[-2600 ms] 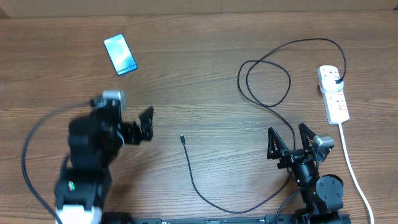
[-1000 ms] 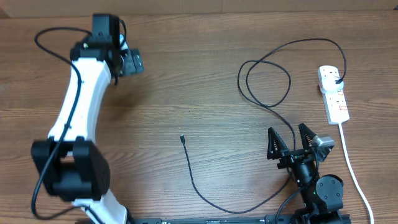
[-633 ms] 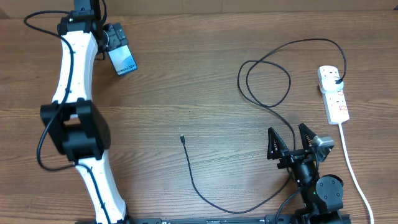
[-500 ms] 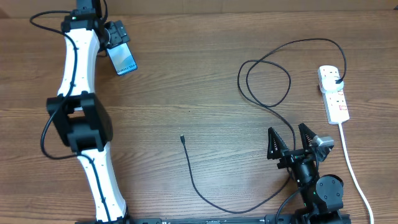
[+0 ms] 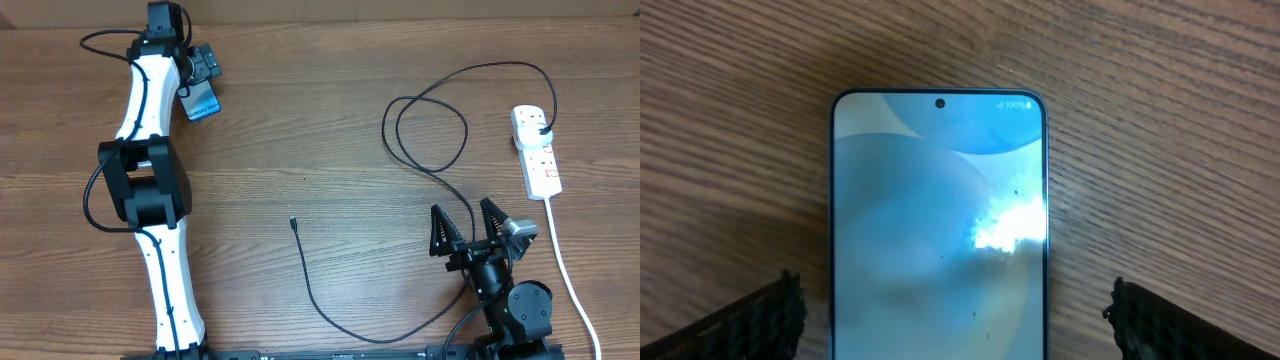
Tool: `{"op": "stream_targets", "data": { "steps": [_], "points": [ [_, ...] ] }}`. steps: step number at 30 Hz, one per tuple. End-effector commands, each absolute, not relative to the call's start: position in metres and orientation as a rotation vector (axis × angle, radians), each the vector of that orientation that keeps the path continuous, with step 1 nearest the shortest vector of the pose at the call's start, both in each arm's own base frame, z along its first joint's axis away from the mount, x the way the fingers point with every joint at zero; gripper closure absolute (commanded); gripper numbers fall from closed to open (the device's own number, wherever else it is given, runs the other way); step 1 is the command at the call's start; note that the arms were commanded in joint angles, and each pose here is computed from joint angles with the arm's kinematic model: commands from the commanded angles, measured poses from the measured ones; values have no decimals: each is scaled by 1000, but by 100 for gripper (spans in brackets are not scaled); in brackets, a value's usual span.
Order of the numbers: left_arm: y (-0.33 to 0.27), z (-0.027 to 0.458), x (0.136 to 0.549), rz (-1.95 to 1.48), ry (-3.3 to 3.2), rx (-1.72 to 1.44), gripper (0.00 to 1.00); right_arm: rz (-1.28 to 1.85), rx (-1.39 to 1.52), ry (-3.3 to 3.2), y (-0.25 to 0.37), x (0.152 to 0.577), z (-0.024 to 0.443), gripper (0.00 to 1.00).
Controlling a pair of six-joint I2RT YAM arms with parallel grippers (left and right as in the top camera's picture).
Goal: Plug charger to phone and switch on socket
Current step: 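Reach the left gripper forward over the light-blue phone, then lower the left gripper and grasp the phone's bottom edge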
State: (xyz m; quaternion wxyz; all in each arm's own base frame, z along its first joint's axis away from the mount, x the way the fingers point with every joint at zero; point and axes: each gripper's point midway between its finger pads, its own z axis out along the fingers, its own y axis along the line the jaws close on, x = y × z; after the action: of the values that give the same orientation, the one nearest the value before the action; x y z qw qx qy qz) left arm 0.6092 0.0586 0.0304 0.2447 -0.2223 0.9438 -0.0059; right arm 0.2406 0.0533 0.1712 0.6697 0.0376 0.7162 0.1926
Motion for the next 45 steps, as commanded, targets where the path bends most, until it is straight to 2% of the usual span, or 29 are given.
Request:
{"op": "stream_targets", "data": {
  "steps": [1,16,22,26,31,35,45],
  "points": [
    [56,16,613,-2,2581,-628,0,428,85,1610,52,241,169,0],
    [53,-24,602,40,2654,-634,1,428,85,1610,52,241,169,0],
    [54,-36,593,146,2688,-619,20,428,85,1610,52,241,169,0],
    [53,-36,592,146,2695,-619,29,428,85,1610,52,241,169,0],
    [53,-39,584,157,2729,-623,37,428,85,1610,52,241,169,0],
    [53,-40,581,160,2742,-625,40,428,85,1610,52,241,169,0],
    [24,-48,548,94,2909,-595,60,428,85,1610,52,241,169,0]
  ]
}}
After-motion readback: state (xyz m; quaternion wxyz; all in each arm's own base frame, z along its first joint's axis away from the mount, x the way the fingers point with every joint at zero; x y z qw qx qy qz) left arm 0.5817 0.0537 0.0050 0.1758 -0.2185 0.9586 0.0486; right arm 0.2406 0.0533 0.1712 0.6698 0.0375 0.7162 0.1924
